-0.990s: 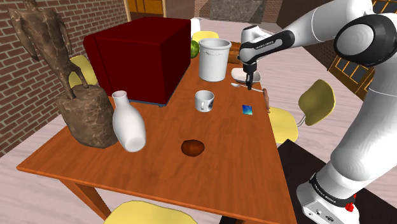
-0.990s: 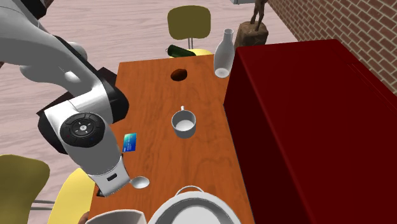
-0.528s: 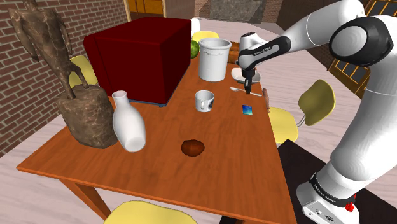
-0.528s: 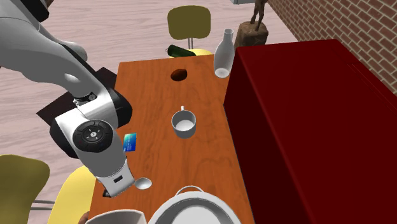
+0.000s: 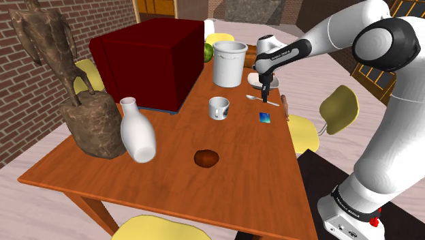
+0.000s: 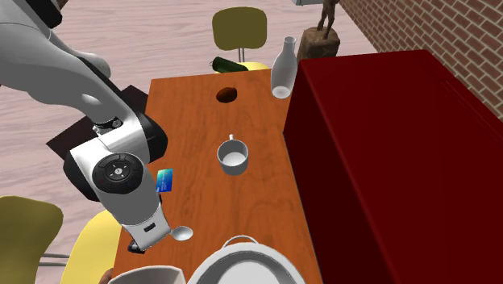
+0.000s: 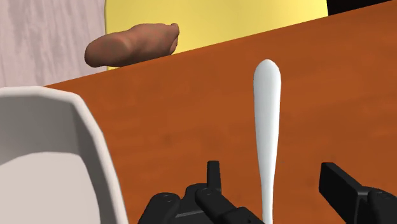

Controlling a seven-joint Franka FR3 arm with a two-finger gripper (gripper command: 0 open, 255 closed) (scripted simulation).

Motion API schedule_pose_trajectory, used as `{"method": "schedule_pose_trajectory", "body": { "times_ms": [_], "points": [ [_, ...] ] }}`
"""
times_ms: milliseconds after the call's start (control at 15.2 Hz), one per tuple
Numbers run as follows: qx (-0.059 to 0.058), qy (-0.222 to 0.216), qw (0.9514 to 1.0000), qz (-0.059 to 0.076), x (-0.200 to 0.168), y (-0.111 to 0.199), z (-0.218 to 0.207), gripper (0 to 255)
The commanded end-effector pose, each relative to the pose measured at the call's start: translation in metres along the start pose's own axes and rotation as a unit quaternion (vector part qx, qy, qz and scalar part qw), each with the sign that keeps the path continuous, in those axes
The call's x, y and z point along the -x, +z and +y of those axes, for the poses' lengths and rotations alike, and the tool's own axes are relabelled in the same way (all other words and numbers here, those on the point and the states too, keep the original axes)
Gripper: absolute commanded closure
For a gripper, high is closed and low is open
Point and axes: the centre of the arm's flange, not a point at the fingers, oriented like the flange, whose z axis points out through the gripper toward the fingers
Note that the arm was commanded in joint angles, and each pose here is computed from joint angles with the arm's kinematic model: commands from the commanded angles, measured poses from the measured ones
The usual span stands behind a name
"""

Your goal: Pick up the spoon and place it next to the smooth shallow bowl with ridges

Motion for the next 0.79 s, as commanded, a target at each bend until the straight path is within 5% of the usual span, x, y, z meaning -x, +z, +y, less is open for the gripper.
{"method": "schedule_pose_trajectory", "body": {
  "times_ms": [0, 198, 462, 726],
  "points": [
    [0.0, 0.0, 1.0, 0.0, 0.0, 0.0, 0.0, 0],
    [0.0, 0.0, 1.0, 0.0, 0.0, 0.0, 0.0, 0],
    [0.0, 0.0, 1.0, 0.0, 0.0, -0.05, 0.0, 0],
    [0.0, 0.0, 1.0, 0.0, 0.0, -0.05, 0.0, 0]
  ]
}}
